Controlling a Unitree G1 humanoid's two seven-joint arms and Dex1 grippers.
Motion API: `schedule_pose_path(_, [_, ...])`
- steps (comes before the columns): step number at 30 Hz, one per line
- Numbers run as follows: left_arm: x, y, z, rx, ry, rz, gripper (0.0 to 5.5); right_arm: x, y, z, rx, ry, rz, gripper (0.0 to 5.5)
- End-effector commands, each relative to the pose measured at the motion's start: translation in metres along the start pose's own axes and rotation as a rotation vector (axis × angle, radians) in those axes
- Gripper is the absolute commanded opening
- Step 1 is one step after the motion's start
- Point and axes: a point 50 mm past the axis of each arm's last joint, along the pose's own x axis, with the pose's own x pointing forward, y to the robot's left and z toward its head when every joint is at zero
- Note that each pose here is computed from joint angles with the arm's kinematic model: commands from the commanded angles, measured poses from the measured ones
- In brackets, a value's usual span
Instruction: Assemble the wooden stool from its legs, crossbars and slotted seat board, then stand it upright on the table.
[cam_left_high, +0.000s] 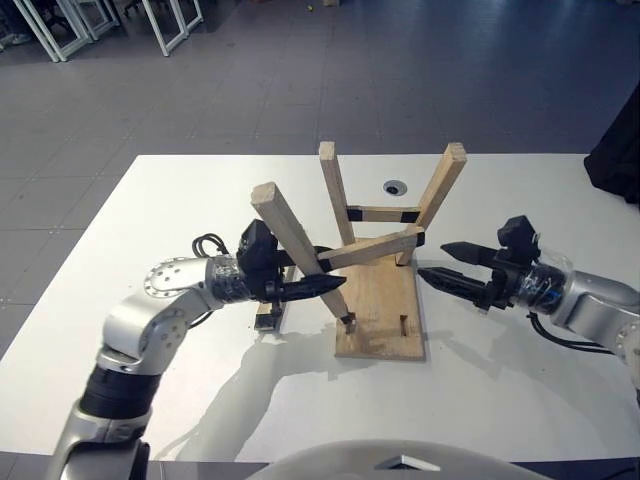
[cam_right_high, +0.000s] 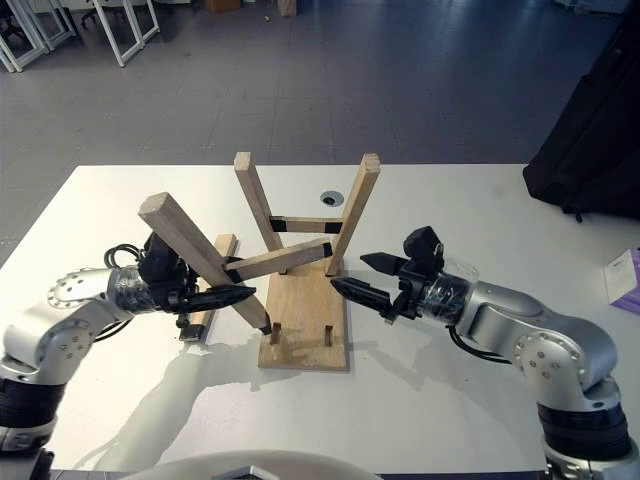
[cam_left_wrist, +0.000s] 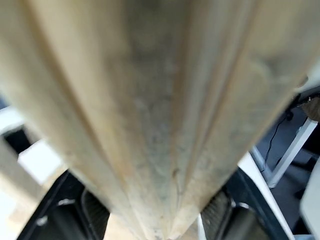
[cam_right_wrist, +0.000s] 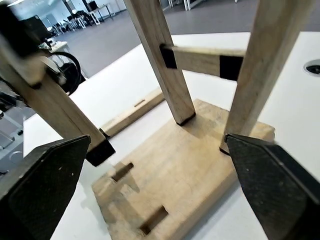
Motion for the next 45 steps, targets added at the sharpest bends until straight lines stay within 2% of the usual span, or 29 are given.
schedule_pose_path(1, [0.005,-0.002,-0.008,0.126,-0.042,-0.047,2.04,0.000,-0.008,-0.006,-0.020,0.031,-0.026,4.95])
schedule_pose_path(10, [0.000,0.001,-0.040,0.187,0.043,-0.147,2.04,0.001,-0.015,-0.008,-0.031,0.036,-0.044,4.95])
schedule_pose_path(21, [-0.005,-0.007,-0.051,0.137,0.101,-0.196,2.04,0.004,-0.020,-0.004,-0.050,0.044,-0.044,4.95])
schedule_pose_path(23, [-0.008,-0.005,-0.058,0.159,0.203,-0.193,2.04,0.005,-0.020,-0.004,-0.052,0.042,-0.047,4.95])
schedule_pose_path(25, [-0.011,-0.001,-0.072,0.205,0.371,-0.166,2.04,0.006,-0.019,-0.006,-0.051,0.041,-0.049,4.95])
schedule_pose_path(28, [-0.012,0.002,-0.093,0.106,0.567,-0.120,2.04,0.005,-0.021,-0.013,-0.043,0.057,-0.071,4.95])
schedule_pose_path(30, [-0.011,0.001,-0.101,0.035,0.615,-0.127,2.04,0.007,-0.021,-0.016,-0.039,0.063,-0.078,4.95])
schedule_pose_path(33, [-0.009,0.002,-0.100,-0.045,0.577,-0.159,2.04,0.008,-0.023,-0.018,-0.034,0.062,-0.088,4.95])
schedule_pose_path(41, [-0.007,0.034,-0.080,0.134,0.556,-0.131,2.04,0.009,-0.030,-0.022,-0.033,0.055,-0.123,4.95])
schedule_pose_path(42, [-0.007,0.037,-0.078,0.154,0.551,-0.126,2.41,0.009,-0.030,-0.022,-0.033,0.054,-0.125,4.99])
schedule_pose_path(45, [-0.004,0.045,-0.069,0.232,0.516,-0.118,2.80,0.010,-0.031,-0.023,-0.033,0.051,-0.130,4.99])
